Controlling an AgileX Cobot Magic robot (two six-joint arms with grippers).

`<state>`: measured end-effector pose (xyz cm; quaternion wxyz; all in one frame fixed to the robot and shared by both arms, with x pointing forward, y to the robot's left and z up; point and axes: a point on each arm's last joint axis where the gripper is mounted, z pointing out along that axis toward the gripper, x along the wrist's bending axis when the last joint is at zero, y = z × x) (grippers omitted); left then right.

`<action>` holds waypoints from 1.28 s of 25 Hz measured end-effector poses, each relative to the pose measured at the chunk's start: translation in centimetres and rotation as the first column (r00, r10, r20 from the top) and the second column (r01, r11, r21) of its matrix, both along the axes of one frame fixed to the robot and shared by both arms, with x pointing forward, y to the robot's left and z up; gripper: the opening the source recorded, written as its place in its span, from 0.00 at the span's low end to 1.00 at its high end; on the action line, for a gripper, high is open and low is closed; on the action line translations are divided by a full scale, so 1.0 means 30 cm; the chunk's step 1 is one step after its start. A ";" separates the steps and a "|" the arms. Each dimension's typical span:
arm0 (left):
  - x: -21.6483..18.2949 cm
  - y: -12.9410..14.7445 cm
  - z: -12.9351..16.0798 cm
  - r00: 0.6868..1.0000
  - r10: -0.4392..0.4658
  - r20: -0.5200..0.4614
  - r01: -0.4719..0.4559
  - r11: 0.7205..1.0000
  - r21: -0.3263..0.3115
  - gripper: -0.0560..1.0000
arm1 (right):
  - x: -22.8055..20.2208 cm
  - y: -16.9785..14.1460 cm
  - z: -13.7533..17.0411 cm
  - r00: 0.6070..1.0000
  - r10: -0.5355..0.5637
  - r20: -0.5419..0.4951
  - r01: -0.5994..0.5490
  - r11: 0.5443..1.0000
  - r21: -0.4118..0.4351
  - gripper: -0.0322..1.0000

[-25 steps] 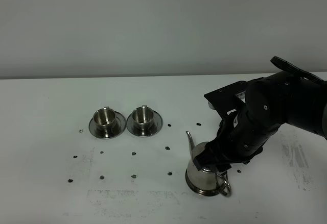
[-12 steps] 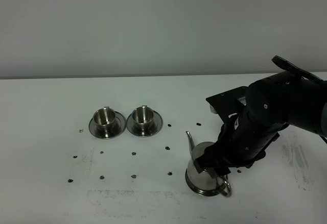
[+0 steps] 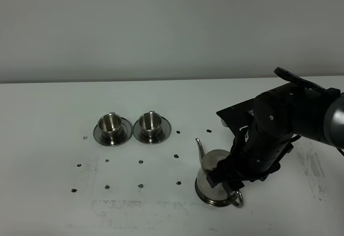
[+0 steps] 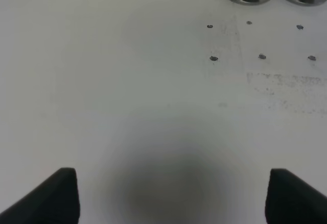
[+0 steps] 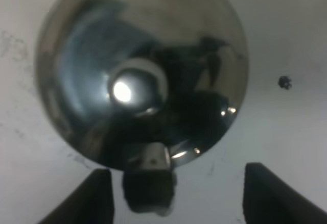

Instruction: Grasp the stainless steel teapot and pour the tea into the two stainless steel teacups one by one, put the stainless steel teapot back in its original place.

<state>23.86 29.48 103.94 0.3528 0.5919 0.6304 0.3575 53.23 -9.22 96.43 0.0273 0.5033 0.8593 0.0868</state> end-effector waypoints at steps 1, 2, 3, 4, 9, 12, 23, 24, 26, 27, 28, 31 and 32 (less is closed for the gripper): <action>0.000 0.000 0.000 1.000 0.000 0.000 0.000 1.000 0.000 0.74 | 0.001 -0.001 -0.003 1.000 0.001 0.000 -0.001 1.000 -0.004 0.54; 0.000 0.000 0.000 1.000 0.000 0.000 0.000 1.000 0.000 0.74 | 0.003 -0.002 -0.007 1.000 0.000 -0.002 0.000 1.000 -0.005 0.54; 0.000 0.000 0.000 1.000 0.000 0.000 0.000 1.000 0.000 0.74 | 0.004 -0.003 -0.008 1.000 -0.002 -0.003 0.002 1.000 -0.006 0.54; 0.000 0.000 0.000 1.000 0.000 0.000 0.000 1.000 0.000 0.74 | 0.004 -0.003 -0.008 1.000 -0.002 -0.003 0.002 1.000 -0.006 0.54; 0.000 0.000 0.000 1.000 0.000 0.000 0.000 1.000 0.000 0.74 | 0.010 0.001 -0.037 1.000 0.012 -0.015 -0.012 1.000 -0.017 0.54; 0.000 0.000 0.000 1.000 0.000 0.000 0.000 1.000 0.000 0.74 | 0.017 0.006 -0.067 0.999 0.019 -0.025 -0.020 0.999 -0.025 0.54; 0.000 0.000 0.000 1.000 0.000 0.000 0.000 1.000 0.000 0.74 | 0.028 0.010 -0.087 0.988 0.156 0.000 -0.156 0.987 -0.037 0.20; 0.000 0.000 0.000 1.000 0.000 0.000 0.000 1.000 0.000 0.74 | 0.028 0.010 -0.087 0.987 0.162 0.001 -0.162 0.986 -0.038 0.20; 0.000 0.000 0.000 1.000 0.000 0.000 0.000 1.000 0.000 0.74 | 0.029 0.010 -0.088 0.985 0.172 0.002 -0.171 0.984 -0.039 0.20; 0.000 0.000 0.000 1.000 0.000 0.000 0.000 1.000 0.000 0.74 | 0.029 0.010 -0.088 0.985 0.172 0.003 -0.172 0.984 -0.039 0.20; 0.000 0.000 0.000 1.000 0.000 0.000 0.000 1.000 0.000 0.74 | 0.029 0.010 -0.088 0.985 0.172 0.003 -0.172 0.984 -0.039 0.20; 0.000 0.000 0.000 1.000 0.000 0.000 0.000 1.000 0.000 0.74 | 0.030 0.010 -0.088 0.985 0.174 0.004 -0.174 0.984 -0.039 0.20; 0.000 0.000 0.000 1.000 0.000 0.000 0.000 1.000 0.000 0.74 | 0.030 0.010 -0.088 0.985 0.174 0.005 -0.174 0.984 -0.038 0.20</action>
